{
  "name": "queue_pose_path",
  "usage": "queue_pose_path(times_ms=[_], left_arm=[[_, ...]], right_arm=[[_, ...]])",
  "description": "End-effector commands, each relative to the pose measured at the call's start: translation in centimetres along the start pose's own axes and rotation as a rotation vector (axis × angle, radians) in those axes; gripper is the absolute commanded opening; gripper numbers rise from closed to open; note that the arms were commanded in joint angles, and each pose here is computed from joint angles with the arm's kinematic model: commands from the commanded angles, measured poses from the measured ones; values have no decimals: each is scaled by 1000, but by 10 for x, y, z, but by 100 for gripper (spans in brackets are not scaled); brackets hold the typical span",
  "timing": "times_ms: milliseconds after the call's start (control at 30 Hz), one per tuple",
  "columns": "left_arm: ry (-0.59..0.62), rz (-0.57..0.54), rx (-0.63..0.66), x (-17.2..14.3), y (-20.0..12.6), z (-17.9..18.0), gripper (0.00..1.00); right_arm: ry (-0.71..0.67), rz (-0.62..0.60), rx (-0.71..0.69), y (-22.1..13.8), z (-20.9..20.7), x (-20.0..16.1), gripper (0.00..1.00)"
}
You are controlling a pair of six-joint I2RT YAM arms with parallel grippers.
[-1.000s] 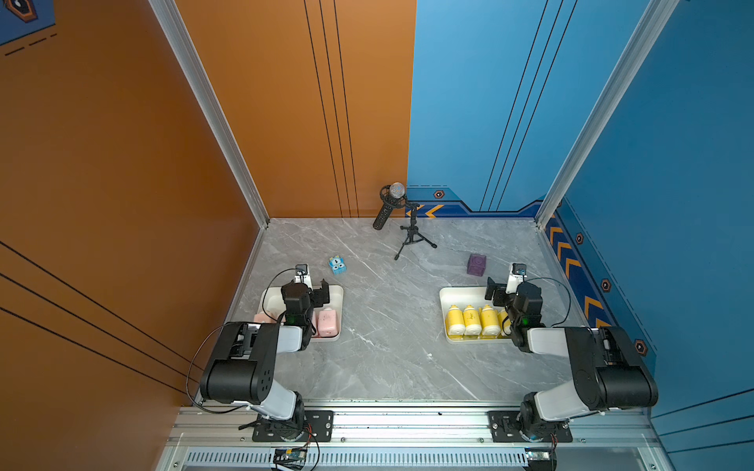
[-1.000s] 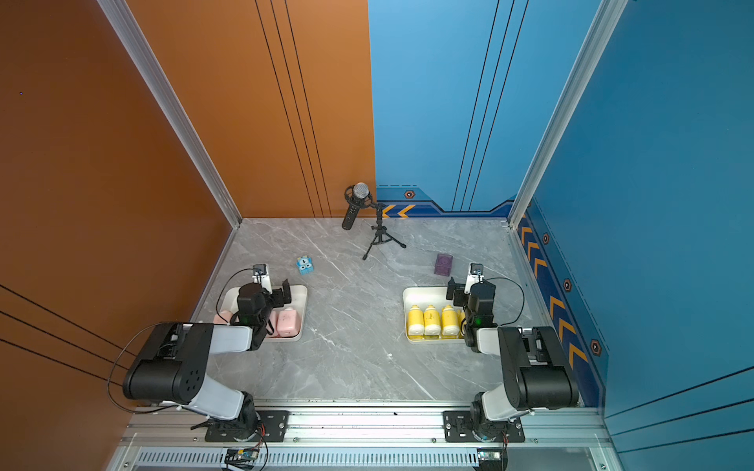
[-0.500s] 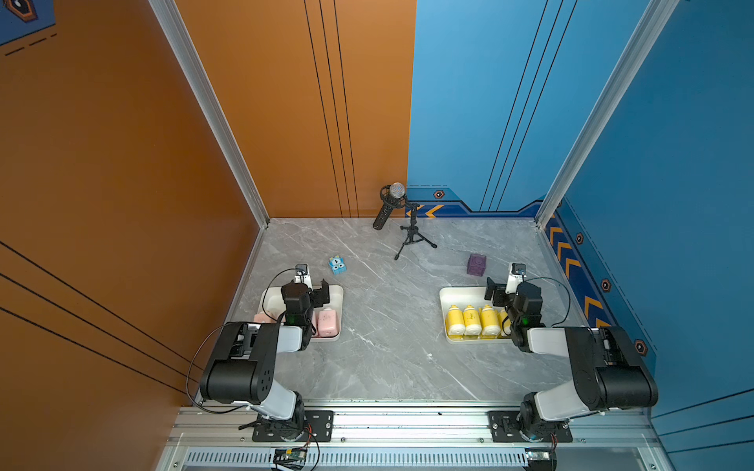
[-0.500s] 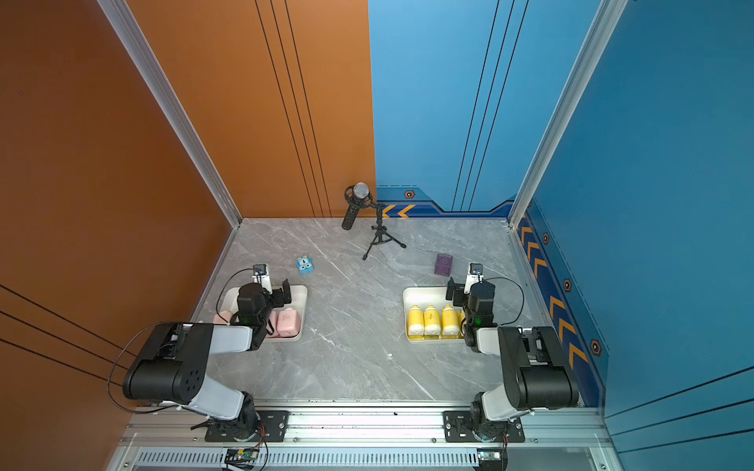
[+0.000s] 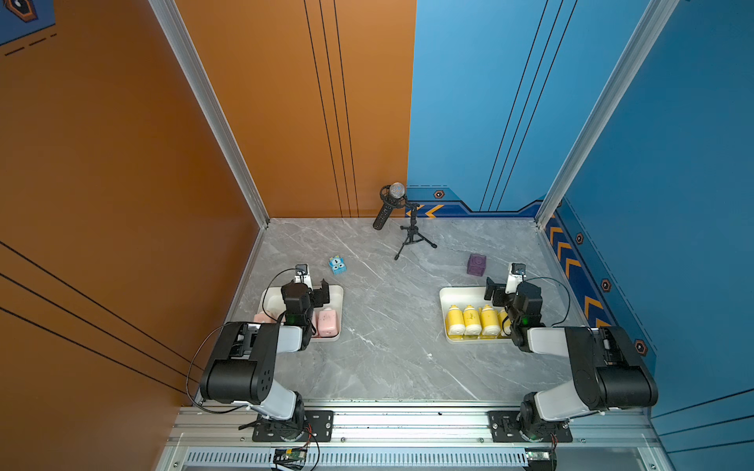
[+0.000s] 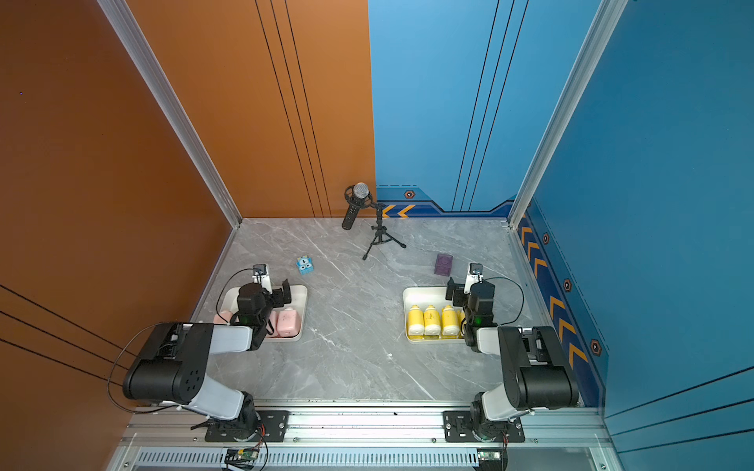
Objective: Place the pencil sharpeners by color into the storage box
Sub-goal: Reset both arms
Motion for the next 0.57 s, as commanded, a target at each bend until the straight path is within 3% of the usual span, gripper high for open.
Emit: queue_pose_path(times_ms=[0, 533], left_arm=[[22, 5, -21, -2, 2, -4, 98], [26, 7, -22, -3, 2, -4, 98]], right_arm=[[20, 39, 0, 4, -1, -5, 100], [20, 39, 0, 3, -1, -5, 100]])
Point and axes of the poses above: each gripper's point midway between its finger pads, its own y axis out along the fingers, its own z axis along the line the jaws close on, x = y × z, the point moved 9 cm from there along -y, back along the fingers, and after that the axes turned 11 degrees about -y, right-handed, at the moved point
